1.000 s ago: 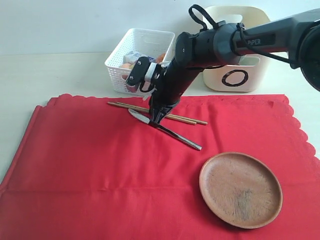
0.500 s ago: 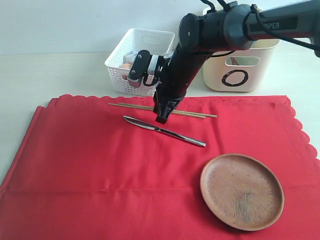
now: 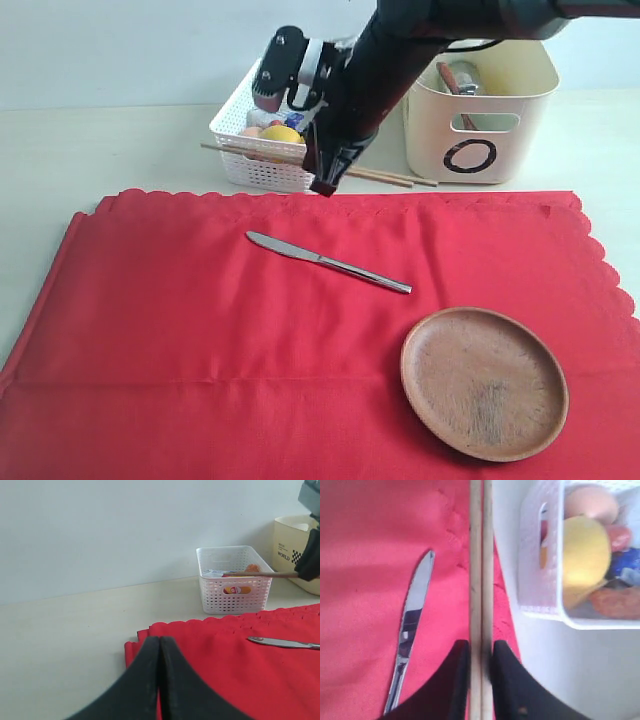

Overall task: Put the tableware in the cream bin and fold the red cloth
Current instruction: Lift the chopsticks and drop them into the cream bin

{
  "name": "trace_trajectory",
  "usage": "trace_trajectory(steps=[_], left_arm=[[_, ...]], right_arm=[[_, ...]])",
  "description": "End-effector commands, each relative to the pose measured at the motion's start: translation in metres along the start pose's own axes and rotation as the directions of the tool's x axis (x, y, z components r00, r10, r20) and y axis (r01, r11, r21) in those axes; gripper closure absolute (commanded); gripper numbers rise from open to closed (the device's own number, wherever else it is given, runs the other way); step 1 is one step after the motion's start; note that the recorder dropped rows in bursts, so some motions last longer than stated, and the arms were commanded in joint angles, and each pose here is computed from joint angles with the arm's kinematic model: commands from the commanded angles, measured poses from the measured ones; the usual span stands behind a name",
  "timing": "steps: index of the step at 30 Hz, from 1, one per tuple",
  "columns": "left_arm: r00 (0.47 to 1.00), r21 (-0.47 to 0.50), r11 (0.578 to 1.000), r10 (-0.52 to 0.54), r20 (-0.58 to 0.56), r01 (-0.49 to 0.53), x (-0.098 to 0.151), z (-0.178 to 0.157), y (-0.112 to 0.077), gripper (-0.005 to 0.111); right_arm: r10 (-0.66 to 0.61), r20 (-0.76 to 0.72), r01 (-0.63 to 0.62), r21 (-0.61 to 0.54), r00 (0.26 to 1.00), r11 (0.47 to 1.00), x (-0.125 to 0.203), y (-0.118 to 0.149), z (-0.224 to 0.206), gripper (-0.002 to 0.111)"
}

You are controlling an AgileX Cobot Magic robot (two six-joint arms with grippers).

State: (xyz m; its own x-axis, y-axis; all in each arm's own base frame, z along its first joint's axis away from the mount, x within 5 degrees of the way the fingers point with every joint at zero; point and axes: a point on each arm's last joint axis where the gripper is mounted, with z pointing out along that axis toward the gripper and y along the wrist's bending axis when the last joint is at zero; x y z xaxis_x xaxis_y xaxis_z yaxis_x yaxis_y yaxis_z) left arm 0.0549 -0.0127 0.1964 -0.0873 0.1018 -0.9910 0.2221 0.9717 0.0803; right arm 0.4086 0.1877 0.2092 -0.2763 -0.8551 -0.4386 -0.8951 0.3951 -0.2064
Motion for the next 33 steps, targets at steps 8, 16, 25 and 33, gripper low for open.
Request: trace_trajectory(steps=[8,16,25,33], left_arm=[[1.0,0.005,1.0,-0.004,0.005,0.004,0.001,0.0,0.0,0.106],[1.0,0.005,1.0,-0.004,0.005,0.004,0.001,0.0,0.0,0.106],[1.0,0.005,1.0,0.0,0.005,0.0,0.001,0.0,0.0,0.106],[1.0,0.005,1.0,-0.004,0.005,0.004,0.001,0.0,0.0,0.106]], right_arm=[[0.234,0.242,-0.298,0.273,0.942,0.915,0.012,-0.056,-0.066,0.108],[0.384,0.445,-0.555,0.365,0.809,0.747,0.039,-0.098,-0.086,0.108],[0.393,0.625,-0.712,0.41,0.675,0.571,0.068,-0.133,-0.101,0.108],[0.382,0.645,-0.731,0.441,0.661,0.52,0.089,-0.149,-0.067,0.108]])
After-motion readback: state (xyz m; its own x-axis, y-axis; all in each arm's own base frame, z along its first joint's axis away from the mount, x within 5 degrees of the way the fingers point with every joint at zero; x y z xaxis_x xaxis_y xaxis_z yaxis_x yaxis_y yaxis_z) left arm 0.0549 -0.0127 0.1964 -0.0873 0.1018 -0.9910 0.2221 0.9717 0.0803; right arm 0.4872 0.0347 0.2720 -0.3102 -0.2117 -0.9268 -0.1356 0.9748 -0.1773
